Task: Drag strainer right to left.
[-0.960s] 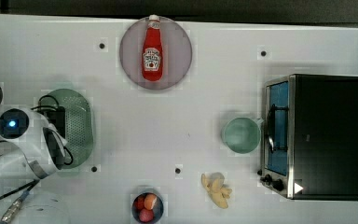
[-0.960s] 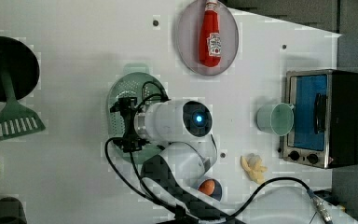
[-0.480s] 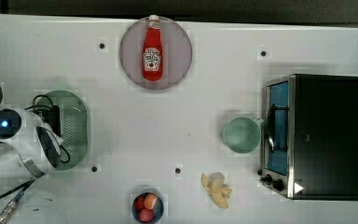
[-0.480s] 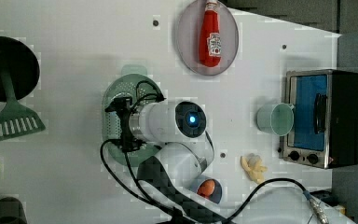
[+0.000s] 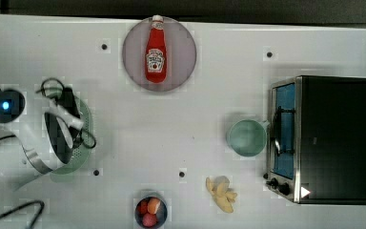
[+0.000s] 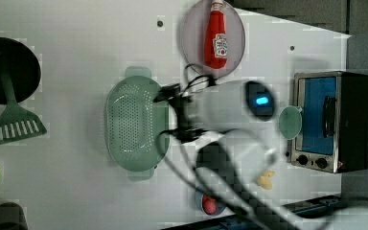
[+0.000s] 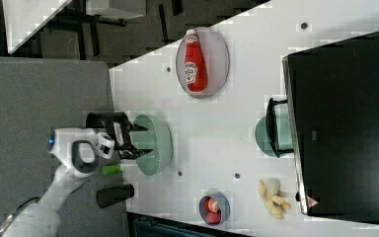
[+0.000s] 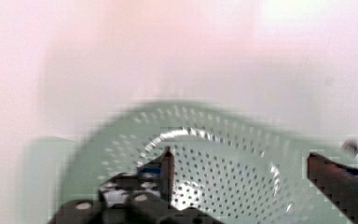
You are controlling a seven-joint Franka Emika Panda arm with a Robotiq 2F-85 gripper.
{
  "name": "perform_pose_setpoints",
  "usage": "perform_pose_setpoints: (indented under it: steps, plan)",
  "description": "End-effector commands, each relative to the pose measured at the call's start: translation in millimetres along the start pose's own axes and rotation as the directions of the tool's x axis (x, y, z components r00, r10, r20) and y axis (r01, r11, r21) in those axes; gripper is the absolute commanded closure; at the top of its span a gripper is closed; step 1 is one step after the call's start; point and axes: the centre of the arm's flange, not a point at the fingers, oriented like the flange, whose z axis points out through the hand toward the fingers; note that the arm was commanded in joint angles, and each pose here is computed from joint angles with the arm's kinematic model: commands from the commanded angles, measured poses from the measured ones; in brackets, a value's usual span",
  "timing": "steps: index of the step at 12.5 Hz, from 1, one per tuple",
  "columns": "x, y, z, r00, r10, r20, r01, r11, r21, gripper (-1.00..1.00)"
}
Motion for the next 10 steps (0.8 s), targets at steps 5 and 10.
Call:
perform_pose_setpoints:
  steps: [5,10]
  plan:
    - [297,80,-254,0.969,-0.244,-0.031,0.246,0.960,0.135,-1.00]
    - [390,164,-297,0.935,-0.349,-0.054,0.353,0.931,0.094,-1.00]
